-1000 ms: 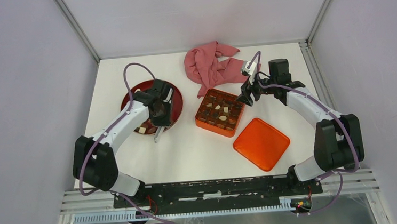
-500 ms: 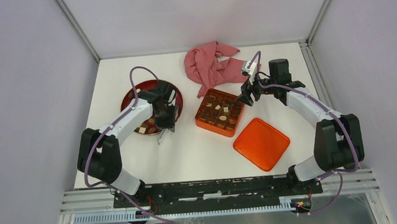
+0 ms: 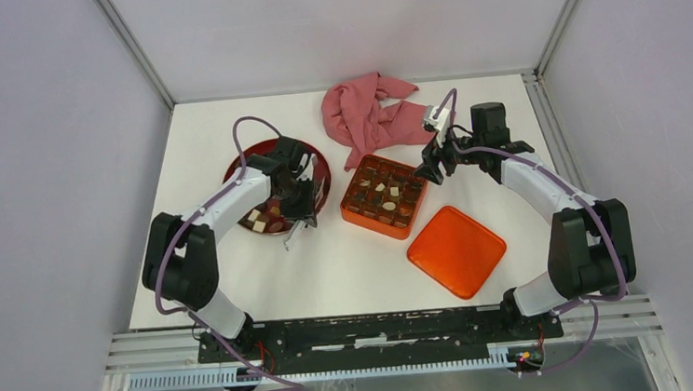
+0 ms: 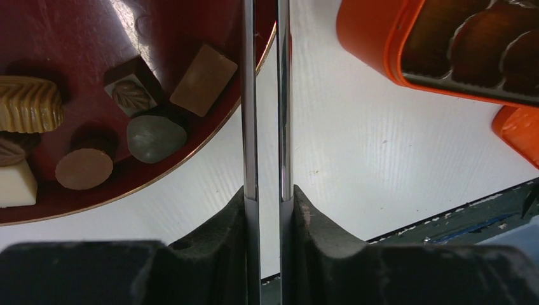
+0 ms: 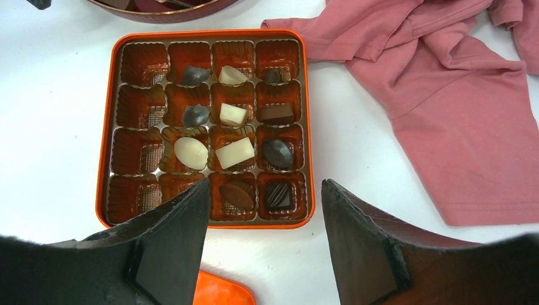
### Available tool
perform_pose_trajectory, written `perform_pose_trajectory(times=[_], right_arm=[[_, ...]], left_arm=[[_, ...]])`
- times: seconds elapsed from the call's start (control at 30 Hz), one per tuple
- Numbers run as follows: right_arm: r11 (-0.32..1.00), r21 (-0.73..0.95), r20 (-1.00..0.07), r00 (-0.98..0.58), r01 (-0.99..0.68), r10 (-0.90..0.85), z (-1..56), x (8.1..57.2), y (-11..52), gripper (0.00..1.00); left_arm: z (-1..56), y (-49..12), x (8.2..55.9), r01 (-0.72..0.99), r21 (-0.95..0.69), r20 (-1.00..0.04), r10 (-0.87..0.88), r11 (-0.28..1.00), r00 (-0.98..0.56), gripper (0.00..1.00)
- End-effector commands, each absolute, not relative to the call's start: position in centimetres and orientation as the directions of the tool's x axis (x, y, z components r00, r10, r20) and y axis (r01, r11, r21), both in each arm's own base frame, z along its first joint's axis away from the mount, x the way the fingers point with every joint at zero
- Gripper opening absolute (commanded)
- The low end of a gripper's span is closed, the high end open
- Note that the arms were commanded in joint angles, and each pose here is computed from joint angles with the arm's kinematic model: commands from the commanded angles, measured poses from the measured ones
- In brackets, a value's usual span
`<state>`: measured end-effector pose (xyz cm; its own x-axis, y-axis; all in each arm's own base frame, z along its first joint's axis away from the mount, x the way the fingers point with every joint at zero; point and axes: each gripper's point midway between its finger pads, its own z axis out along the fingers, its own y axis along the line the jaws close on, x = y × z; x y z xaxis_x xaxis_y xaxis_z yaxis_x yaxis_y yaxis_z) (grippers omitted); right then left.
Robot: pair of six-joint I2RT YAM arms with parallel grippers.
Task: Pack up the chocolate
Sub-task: Move the plate to the center of the board.
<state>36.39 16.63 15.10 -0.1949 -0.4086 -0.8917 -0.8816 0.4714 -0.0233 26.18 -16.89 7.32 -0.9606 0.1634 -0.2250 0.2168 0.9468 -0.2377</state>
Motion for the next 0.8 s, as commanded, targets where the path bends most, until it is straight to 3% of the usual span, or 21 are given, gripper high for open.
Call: perform_pose_trajectory(times=[0.0, 0.3, 0.77], right_arm=[[0.474, -0.048, -0.895, -0.173, -0.879, -0.411, 15.7, 36.9, 16.4, 0.70], [0.508, -0.082, -0.877, -0.180, -0.858, -0.446, 15.0, 37.6, 15.4, 0.70], [0.587, -0.128, -0.746, -0.312, -0.799, -0.588, 9.7, 39.6, 12.6, 0.70]], left_arm=[[9.2, -20.3, 28.1, 0.309, -0.362, -0.312, 0.198, 0.880, -0.929, 0.05], [8.8, -23.5, 27.9, 0.337, -0.441, -0.311, 0.210, 0.832, -0.927, 0.05], [9.4, -25.6, 27.6, 0.372, -0.484, -0.334, 0.225, 0.792, -0.915, 0.04]])
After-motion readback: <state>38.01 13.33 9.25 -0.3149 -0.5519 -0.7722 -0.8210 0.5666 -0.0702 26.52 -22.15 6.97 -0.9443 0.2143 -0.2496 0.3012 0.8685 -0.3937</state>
